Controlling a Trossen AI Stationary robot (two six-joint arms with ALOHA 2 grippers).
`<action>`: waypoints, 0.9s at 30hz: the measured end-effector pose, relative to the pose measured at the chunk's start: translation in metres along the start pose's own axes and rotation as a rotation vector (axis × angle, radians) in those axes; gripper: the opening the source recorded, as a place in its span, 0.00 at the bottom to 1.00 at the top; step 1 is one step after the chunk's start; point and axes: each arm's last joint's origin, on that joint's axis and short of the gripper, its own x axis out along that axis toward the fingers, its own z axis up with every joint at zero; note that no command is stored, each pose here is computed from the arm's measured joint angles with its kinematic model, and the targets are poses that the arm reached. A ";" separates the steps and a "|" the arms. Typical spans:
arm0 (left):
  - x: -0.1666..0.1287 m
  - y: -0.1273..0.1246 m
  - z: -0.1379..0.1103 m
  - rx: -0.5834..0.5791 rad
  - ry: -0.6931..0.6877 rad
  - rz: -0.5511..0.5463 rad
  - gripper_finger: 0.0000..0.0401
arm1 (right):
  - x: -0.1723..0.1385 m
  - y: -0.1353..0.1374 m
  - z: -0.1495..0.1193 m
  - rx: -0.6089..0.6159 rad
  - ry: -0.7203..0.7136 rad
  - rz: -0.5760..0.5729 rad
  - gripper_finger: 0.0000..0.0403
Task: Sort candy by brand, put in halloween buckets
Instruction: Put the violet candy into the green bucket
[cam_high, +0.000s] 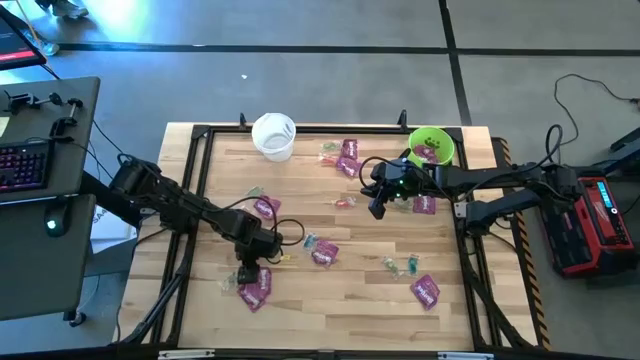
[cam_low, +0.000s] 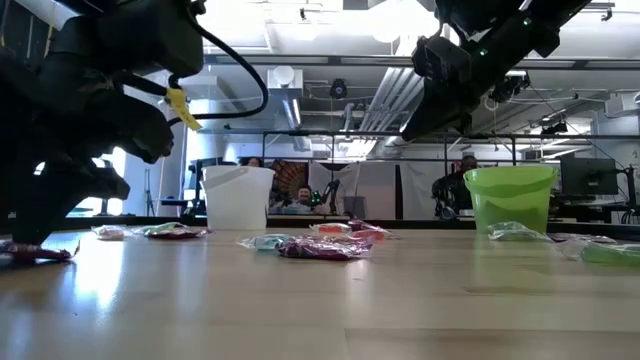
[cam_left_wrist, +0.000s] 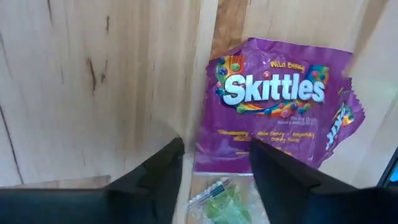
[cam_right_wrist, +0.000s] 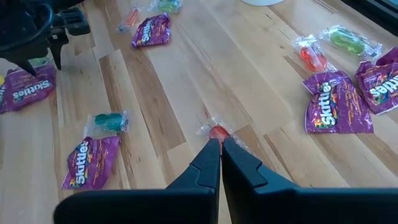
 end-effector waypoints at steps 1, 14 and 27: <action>0.000 0.000 0.000 0.003 0.001 -0.003 0.38 | 0.000 0.000 0.000 0.000 0.000 0.000 0.01; -0.004 0.000 -0.007 0.100 0.077 -0.097 0.00 | 0.000 0.000 0.001 0.036 -0.012 -0.009 0.01; -0.035 0.002 -0.009 0.038 -0.038 -0.142 0.08 | -0.002 0.014 0.001 0.082 -0.057 0.002 0.01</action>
